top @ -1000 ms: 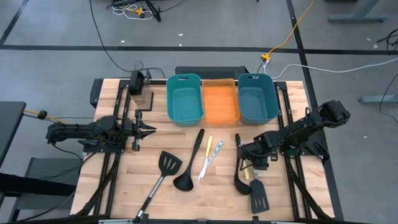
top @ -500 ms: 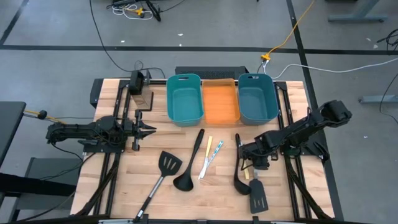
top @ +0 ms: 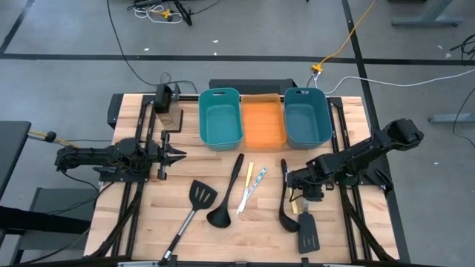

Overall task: Pick & Place Kitchen Items
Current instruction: Put the right black spatula into the green bin

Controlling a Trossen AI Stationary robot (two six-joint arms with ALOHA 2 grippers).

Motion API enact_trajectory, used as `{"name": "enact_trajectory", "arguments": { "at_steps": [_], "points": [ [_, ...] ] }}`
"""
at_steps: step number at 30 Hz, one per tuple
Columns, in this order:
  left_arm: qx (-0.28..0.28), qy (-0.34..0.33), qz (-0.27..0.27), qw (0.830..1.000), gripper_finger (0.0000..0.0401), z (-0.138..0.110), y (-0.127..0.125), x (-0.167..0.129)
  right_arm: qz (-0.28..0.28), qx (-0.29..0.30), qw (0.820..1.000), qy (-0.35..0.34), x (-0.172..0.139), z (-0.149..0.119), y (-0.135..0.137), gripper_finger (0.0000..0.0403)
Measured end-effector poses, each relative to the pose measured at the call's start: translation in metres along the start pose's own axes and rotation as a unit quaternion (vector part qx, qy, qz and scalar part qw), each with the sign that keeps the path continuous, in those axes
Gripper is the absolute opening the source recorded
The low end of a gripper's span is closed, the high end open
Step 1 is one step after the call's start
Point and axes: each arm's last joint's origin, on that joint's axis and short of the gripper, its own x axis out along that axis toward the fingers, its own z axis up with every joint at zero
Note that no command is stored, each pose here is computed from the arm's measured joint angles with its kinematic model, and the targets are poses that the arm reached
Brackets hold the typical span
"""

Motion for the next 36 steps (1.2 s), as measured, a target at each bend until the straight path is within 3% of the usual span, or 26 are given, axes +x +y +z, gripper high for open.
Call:
{"name": "enact_trajectory", "arguments": {
  "at_steps": [24,36],
  "points": [
    [0.0,0.0,0.0,1.0,0.0049,0.0,0.0,0.0,-0.01,0.004,1.0,-0.011,-0.023,0.004,0.018,0.0121],
    [0.0,0.0,0.0,1.0,0.0049,0.0,0.0,0.0,-0.007,-0.021,1.0,-0.015,-0.034,0.008,0.033,0.0121]
  ]
}}
